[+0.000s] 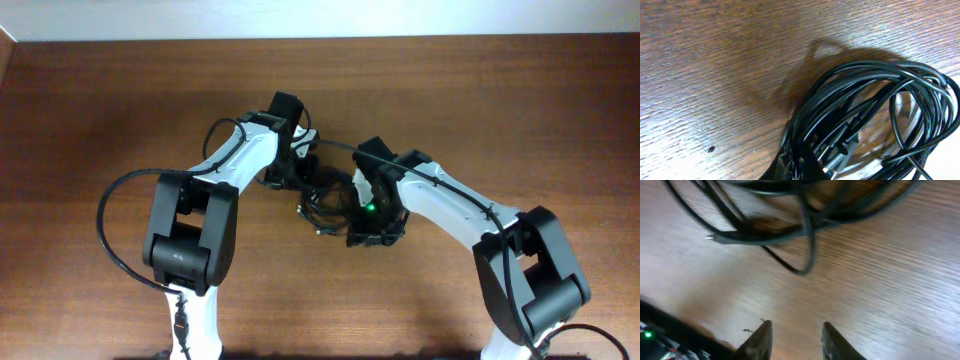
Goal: Untangle cables
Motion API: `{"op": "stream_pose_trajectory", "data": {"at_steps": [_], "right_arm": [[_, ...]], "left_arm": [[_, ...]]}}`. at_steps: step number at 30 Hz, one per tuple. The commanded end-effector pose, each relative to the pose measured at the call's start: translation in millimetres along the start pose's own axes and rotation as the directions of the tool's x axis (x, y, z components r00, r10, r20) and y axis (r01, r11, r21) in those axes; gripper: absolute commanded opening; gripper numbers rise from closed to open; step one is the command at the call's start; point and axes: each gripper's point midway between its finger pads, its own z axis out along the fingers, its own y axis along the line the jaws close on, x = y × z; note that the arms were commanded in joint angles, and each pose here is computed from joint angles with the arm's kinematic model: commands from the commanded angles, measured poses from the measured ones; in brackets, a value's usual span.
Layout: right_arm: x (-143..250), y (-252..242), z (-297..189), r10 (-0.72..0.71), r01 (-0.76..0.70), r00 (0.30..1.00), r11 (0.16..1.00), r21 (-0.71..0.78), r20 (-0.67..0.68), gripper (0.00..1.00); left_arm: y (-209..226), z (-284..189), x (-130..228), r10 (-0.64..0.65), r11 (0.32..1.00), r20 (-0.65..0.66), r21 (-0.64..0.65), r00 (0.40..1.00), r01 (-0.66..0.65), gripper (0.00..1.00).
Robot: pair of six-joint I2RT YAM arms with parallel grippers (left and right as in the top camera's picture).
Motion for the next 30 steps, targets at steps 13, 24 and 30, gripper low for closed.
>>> {"op": "stream_pose_trajectory", "data": {"at_steps": [13,24,30], "right_arm": [[-38,-27,13,0.191,-0.232,0.947,0.963,0.140,0.257,0.04],[-32,-53,12,0.169,-0.244,0.945,0.935,0.259,0.280,0.04],[16,-89,-20,0.096,-0.088,0.995,0.909,0.406,0.000,0.04]], "left_arm": [[6,2,0,-0.017,1.000,-0.004,-0.012,1.000,0.017,0.03],[6,2,0,-0.016,1.000,-0.004,-0.013,1.000,0.016,0.03],[7,2,0,-0.017,1.000,-0.004,-0.013,1.000,0.017,0.02]]}}
